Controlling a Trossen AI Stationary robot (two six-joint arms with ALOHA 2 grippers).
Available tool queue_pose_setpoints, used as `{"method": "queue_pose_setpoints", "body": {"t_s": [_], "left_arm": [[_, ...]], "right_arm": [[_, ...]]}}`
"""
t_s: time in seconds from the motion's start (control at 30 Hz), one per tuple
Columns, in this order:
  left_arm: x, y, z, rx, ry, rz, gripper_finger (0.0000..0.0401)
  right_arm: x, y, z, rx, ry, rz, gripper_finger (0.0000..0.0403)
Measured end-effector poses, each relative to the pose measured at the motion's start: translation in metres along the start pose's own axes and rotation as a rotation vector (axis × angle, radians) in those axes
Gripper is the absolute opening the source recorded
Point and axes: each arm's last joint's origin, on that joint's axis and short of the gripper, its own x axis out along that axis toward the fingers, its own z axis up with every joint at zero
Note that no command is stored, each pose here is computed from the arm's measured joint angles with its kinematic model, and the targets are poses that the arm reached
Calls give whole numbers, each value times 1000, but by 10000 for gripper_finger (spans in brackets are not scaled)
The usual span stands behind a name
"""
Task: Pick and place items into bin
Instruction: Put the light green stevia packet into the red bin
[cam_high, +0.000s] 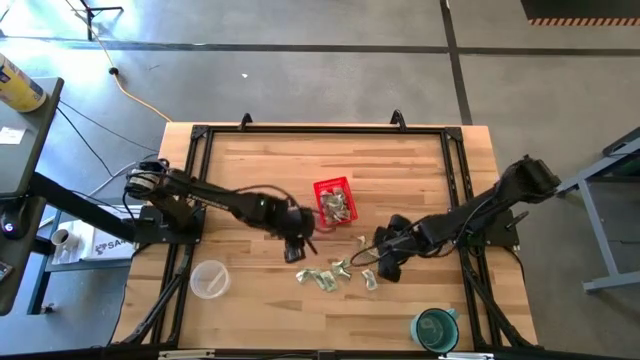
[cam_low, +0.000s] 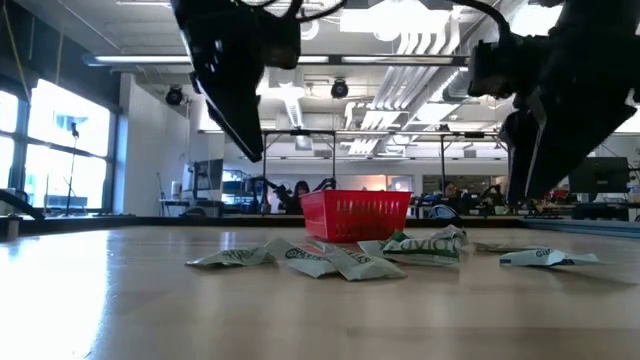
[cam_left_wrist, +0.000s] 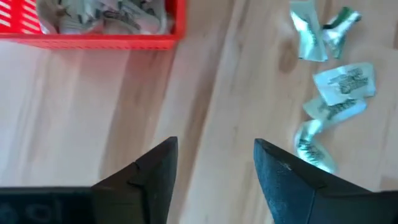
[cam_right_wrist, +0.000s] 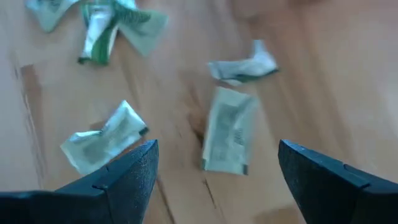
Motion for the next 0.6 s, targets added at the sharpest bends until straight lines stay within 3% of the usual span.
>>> {"method": "queue_pose_setpoints", "body": {"t_s": [0.2, 0.33, 0.47, 0.6], "left_arm": [[0, -21, -18, -58, 3, 57, 214], [6, -26, -32, -116, 32, 71, 198], [14, -30, -50, -172, 78, 74, 184], [18, -38, -63, -206, 106, 49, 175]], "right_arm": [[30, 4, -9, -73, 35, -114, 320], [42, 6, -8, -65, 41, -101, 301], [46, 7, -6, -50, 50, -73, 238], [47, 4, -4, -37, 70, -57, 138]]}}
